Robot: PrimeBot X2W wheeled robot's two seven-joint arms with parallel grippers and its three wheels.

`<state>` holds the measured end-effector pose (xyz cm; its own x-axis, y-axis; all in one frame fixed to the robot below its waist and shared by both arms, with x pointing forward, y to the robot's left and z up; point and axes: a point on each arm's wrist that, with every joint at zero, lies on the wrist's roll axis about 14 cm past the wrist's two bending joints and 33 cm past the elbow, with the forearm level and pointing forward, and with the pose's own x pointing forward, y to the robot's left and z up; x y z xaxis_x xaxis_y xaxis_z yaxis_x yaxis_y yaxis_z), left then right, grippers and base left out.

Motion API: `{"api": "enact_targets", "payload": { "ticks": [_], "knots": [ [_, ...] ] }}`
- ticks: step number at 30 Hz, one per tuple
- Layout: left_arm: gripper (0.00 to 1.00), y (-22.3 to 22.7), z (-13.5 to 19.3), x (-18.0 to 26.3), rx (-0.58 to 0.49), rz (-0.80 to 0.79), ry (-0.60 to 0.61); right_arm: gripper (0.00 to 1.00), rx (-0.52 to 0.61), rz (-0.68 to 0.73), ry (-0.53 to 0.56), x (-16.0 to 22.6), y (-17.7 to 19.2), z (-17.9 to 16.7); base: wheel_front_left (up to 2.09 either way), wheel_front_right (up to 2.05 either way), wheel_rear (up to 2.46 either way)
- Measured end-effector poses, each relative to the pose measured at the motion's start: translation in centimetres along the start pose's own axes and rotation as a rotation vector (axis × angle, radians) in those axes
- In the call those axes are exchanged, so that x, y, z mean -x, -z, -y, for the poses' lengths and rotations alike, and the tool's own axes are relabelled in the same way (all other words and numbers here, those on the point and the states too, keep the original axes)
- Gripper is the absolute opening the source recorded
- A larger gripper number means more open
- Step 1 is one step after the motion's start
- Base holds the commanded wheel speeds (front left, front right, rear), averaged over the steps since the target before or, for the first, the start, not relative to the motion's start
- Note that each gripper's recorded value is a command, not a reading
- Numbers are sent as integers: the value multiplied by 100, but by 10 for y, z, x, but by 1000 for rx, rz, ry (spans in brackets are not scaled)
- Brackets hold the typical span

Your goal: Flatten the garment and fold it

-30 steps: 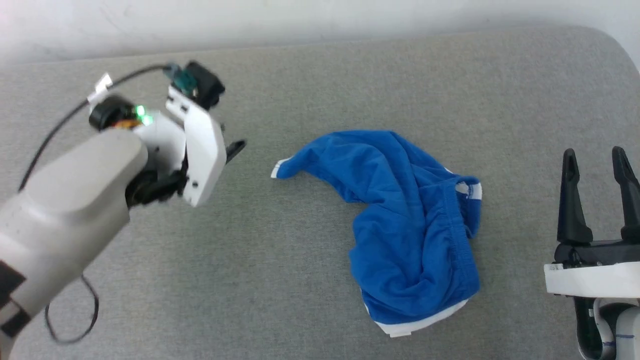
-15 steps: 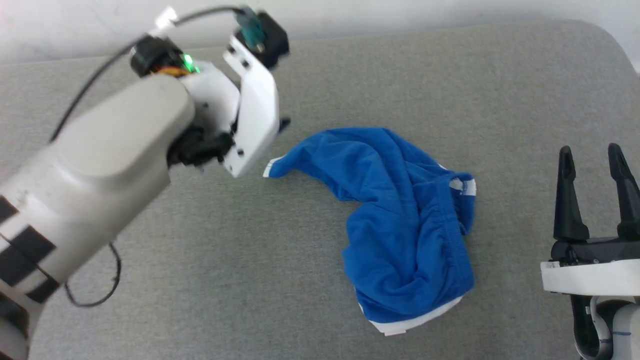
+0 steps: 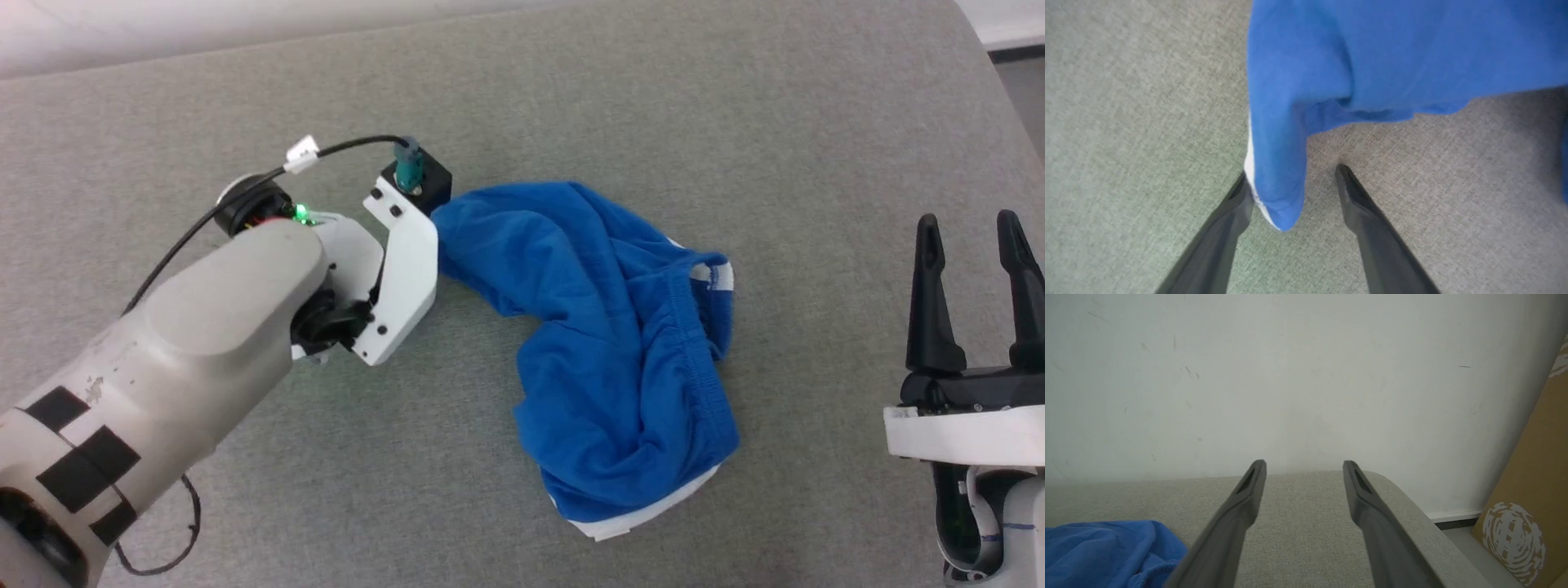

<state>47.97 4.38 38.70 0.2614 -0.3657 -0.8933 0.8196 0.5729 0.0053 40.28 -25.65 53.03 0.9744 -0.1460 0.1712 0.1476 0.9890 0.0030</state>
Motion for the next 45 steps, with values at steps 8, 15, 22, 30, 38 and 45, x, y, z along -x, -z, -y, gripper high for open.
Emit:
{"api": "enact_targets", "payload": {
  "ticks": [8,15,22,30,38,45],
  "knots": [
    [0,-14,3,-1,-29,88,3,100,6,-15,2,-3,7,1,0,0,0],
    [0,-8,-13,34,2,241,-54,100,-4,14,-33,-2,-3,-12,0,0,0],
    [0,85,-24,53,179,173,-116,100,-13,14,-71,6,-7,-24,0,0,0],
    [100,113,-11,65,311,280,-145,100,-1,31,-120,10,-14,-40,0,0,0],
    [100,57,-42,132,246,759,-448,100,103,187,-189,-5,-63,-63,0,0,0],
    [100,44,-42,183,223,947,-712,100,199,363,-382,-28,-112,-113,0,0,0]
  ]
}}
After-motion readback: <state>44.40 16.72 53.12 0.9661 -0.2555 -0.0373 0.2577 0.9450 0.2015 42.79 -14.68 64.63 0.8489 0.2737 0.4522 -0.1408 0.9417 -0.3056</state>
